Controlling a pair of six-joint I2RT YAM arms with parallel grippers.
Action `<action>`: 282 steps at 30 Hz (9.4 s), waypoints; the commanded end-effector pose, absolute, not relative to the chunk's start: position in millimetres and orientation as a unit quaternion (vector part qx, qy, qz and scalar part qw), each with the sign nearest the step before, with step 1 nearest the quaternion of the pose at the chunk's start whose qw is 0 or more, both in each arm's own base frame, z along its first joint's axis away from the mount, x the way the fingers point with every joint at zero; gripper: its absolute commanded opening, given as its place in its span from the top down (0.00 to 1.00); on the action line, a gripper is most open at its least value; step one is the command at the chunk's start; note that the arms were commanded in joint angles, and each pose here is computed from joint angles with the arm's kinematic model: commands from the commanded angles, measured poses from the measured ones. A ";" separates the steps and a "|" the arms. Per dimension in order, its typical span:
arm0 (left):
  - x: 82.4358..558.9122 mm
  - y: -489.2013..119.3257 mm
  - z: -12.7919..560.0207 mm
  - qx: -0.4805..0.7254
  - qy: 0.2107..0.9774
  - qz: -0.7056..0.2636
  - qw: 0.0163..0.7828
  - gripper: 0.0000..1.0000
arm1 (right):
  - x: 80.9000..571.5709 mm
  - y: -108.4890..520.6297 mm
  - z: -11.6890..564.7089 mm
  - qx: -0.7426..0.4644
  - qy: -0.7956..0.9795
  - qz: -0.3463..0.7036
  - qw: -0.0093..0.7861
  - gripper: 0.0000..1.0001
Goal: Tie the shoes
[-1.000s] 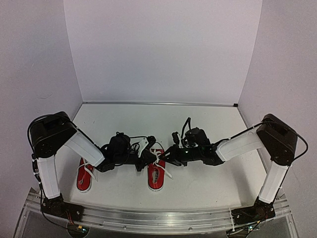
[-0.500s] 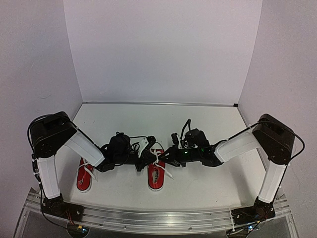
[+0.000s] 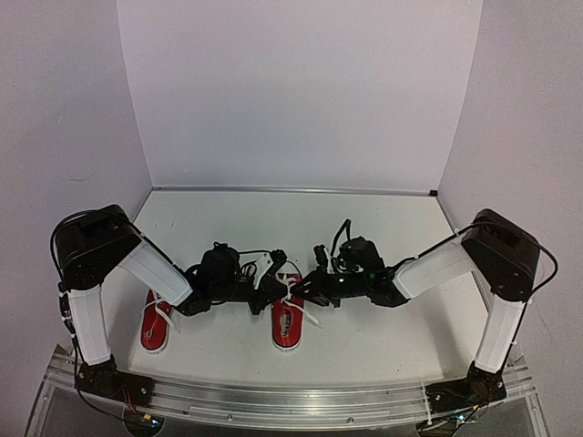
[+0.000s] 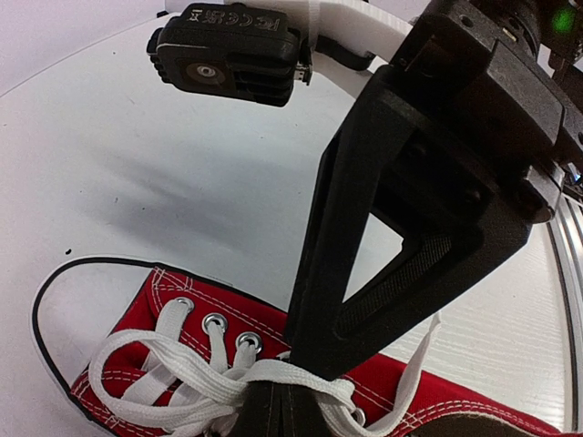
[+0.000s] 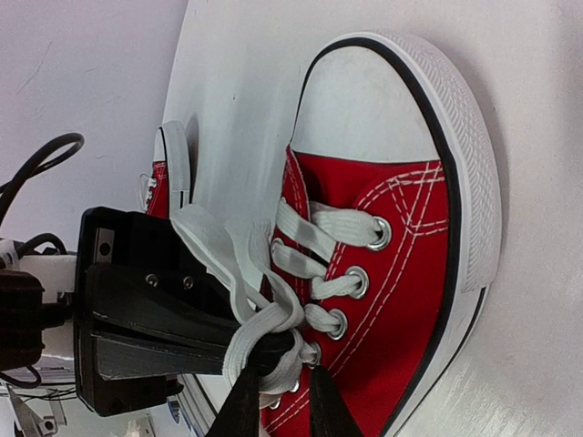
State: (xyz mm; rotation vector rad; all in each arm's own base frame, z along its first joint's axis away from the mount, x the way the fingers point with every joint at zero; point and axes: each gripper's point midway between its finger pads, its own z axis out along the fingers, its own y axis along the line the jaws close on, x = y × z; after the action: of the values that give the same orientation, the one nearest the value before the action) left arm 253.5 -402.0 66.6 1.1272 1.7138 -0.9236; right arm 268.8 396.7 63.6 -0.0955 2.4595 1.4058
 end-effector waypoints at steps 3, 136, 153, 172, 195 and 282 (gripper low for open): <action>254.1 -407.5 76.7 0.460 0.670 -0.380 0.442 1.00 | 273.3 404.0 73.2 -0.042 0.846 0.508 0.159 0.91; 280.8 -333.4 100.7 0.345 0.780 -0.401 0.334 1.00 | 254.0 330.6 49.5 -0.046 0.899 0.390 0.192 1.00; 261.4 -328.1 84.4 0.403 0.805 -0.321 0.295 0.54 | 258.2 354.3 68.5 -0.086 0.884 0.421 0.186 0.69; 301.3 -313.8 43.3 0.378 0.846 -0.291 0.237 0.51 | 254.2 342.2 83.0 -0.081 0.882 0.418 0.205 0.56; 291.4 -320.0 6.8 0.416 0.855 -0.240 0.195 0.83 | 256.3 344.1 78.4 -0.080 0.884 0.415 0.200 0.56; 234.7 -310.2 132.2 0.345 0.826 -0.326 0.304 0.04 | 261.6 310.3 87.2 -0.046 0.874 0.431 0.222 0.55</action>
State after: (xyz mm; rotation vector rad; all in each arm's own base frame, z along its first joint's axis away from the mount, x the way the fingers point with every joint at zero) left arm 250.6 -291.4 146.1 0.7740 2.1547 -0.7483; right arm 250.9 290.4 80.4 -0.0657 2.4474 1.1447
